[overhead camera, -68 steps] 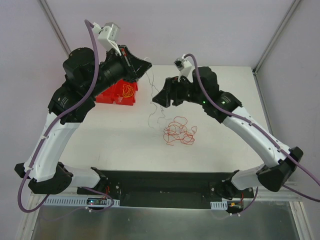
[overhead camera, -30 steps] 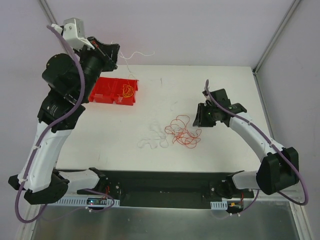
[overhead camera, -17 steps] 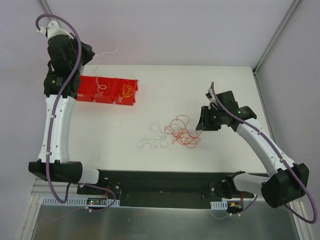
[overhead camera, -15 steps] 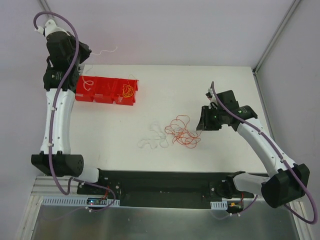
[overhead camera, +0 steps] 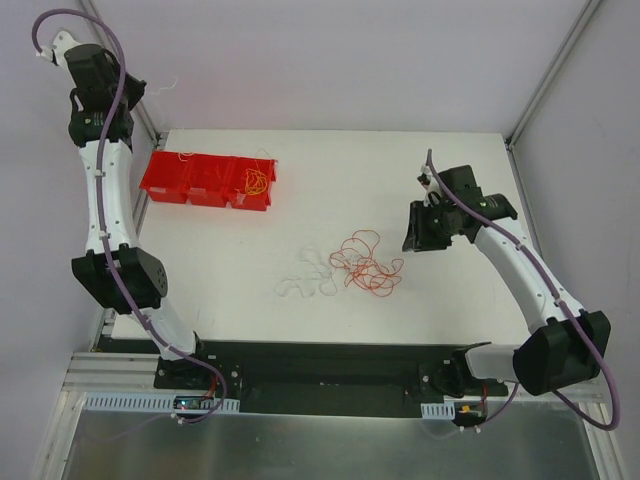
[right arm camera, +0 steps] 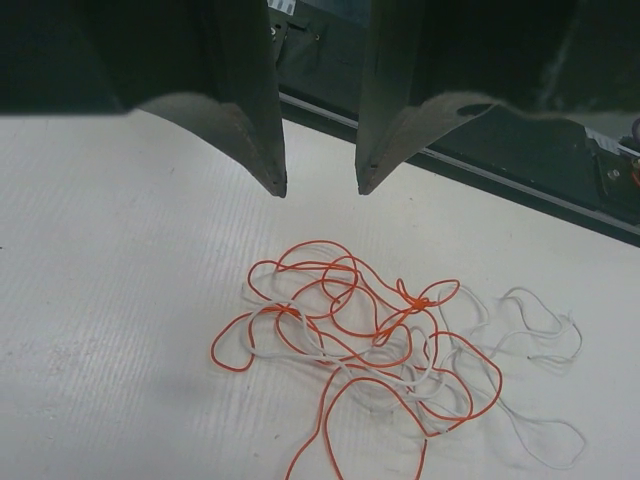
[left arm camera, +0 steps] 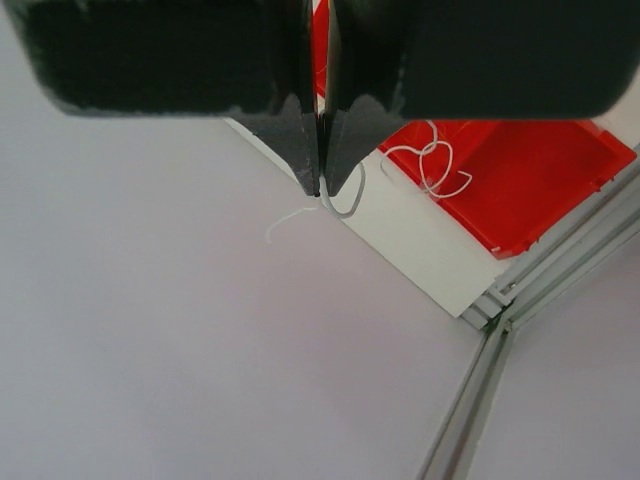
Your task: Untangle the cables
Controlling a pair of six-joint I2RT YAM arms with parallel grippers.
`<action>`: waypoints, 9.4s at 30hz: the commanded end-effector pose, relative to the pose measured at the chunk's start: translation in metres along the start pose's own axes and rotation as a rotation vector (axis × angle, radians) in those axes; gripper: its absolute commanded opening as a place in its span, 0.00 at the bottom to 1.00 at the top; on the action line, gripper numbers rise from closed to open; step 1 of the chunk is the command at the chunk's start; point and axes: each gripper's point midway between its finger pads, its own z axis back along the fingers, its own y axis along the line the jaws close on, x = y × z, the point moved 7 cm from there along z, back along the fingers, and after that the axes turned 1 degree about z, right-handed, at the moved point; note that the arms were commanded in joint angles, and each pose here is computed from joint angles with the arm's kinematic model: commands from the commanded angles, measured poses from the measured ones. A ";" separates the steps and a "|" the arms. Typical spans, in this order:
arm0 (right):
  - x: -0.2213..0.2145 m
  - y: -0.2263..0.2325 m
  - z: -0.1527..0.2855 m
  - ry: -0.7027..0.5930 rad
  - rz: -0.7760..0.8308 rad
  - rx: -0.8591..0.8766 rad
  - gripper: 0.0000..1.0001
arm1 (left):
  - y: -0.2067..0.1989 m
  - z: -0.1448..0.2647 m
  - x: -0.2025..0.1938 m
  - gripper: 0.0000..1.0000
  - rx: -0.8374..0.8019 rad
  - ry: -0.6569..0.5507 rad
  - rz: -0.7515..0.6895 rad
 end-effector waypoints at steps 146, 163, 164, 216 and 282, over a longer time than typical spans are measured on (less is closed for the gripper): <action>-0.037 -0.052 -0.113 0.332 -0.193 -0.341 0.38 | -0.065 0.250 -0.295 0.00 -0.721 1.088 -0.353; 0.025 0.024 -0.003 -0.121 0.108 0.028 0.71 | -0.167 0.310 -0.125 0.00 -1.171 0.534 -0.304; 0.029 0.035 0.005 -0.165 0.140 0.081 0.73 | -0.171 0.311 -0.120 0.00 -1.178 0.521 -0.292; -0.017 0.050 -0.003 -0.156 0.013 0.333 0.80 | 0.003 0.197 -0.386 0.04 -0.277 1.283 -0.481; -0.027 0.017 0.037 -0.321 0.014 0.196 0.80 | 0.071 0.161 -0.420 0.56 0.812 1.146 0.812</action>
